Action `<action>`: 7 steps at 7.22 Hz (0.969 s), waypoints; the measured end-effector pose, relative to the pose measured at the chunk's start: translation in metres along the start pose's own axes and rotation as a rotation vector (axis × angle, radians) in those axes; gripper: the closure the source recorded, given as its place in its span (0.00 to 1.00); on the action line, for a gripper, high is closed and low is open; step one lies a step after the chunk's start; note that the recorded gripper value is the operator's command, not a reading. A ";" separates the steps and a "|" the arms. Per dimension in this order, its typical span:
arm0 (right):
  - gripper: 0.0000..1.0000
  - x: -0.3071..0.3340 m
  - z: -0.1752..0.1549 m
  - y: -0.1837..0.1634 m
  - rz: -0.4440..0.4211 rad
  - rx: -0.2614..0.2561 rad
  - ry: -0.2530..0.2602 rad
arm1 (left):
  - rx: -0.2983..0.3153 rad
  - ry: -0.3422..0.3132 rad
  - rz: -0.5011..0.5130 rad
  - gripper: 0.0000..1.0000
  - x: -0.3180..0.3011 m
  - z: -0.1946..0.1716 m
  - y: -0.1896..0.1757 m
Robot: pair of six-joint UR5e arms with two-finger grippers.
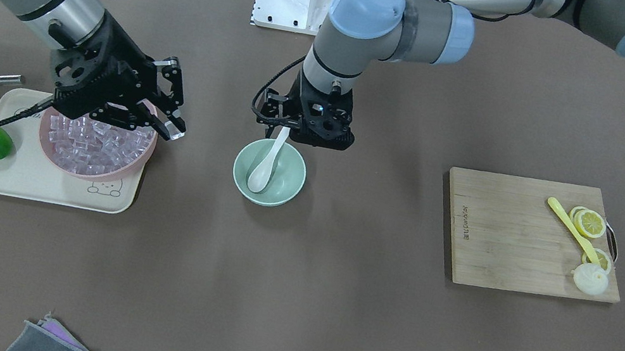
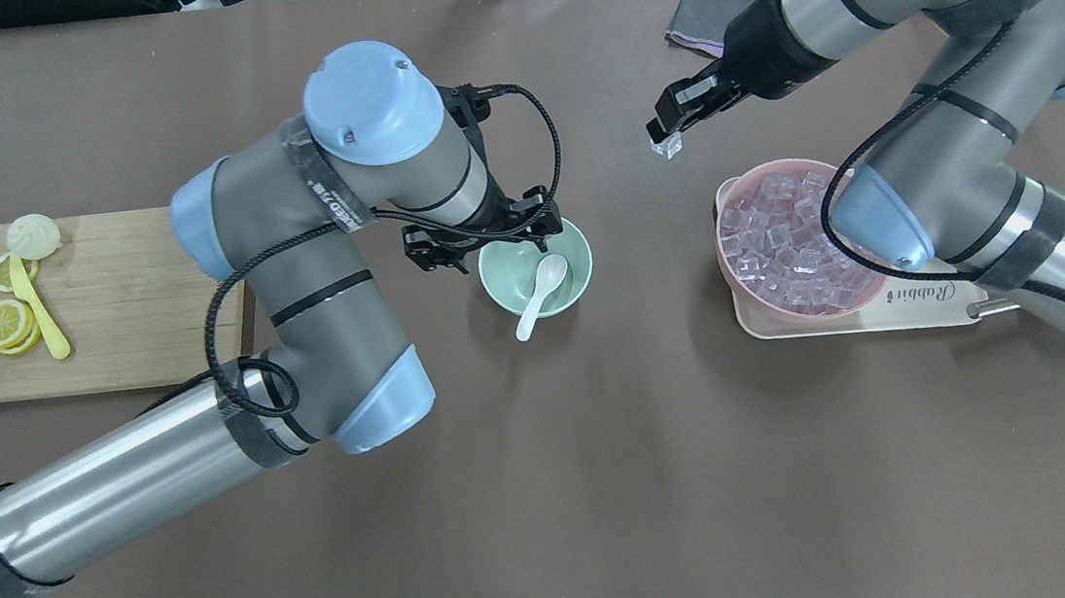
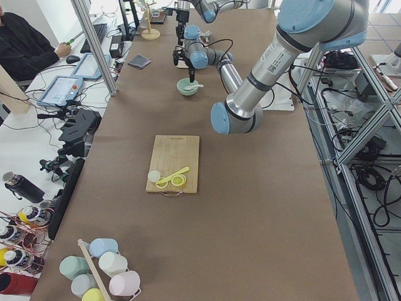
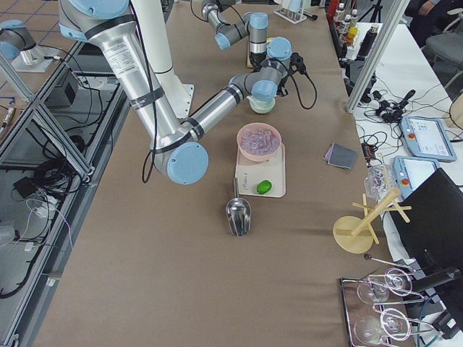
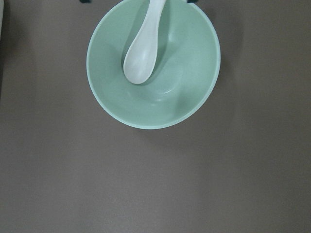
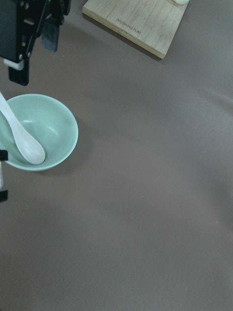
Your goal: Put spoon and ice into bowl
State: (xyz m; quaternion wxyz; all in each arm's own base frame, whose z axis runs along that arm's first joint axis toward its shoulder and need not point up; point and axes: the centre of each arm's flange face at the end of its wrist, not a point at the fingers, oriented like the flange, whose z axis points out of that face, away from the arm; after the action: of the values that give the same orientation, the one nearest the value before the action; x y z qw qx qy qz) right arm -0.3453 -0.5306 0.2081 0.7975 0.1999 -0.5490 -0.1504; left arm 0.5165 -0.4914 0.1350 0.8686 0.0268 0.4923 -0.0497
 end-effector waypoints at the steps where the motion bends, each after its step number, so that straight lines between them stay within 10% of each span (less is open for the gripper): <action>1: 1.00 -0.027 0.020 0.000 0.007 0.019 0.015 | 0.003 -0.013 0.039 0.02 -0.038 -0.021 -0.023; 3: 1.00 -0.071 0.072 0.001 0.007 0.071 0.084 | 0.041 -0.047 0.105 0.02 -0.112 -0.063 -0.075; 5: 0.38 -0.096 0.113 0.012 0.018 0.085 0.128 | 0.068 -0.056 0.122 0.02 -0.145 -0.090 -0.104; 7: 0.02 -0.112 0.136 0.031 0.040 0.085 0.144 | 0.085 -0.064 0.129 0.02 -0.162 -0.104 -0.118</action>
State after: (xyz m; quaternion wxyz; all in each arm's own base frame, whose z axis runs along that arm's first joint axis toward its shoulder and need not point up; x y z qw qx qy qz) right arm -0.5116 -0.4734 0.1753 0.8285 0.2328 -0.5001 -0.0965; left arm 0.3324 -0.5895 0.2207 0.8834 0.0939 0.4589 -0.0156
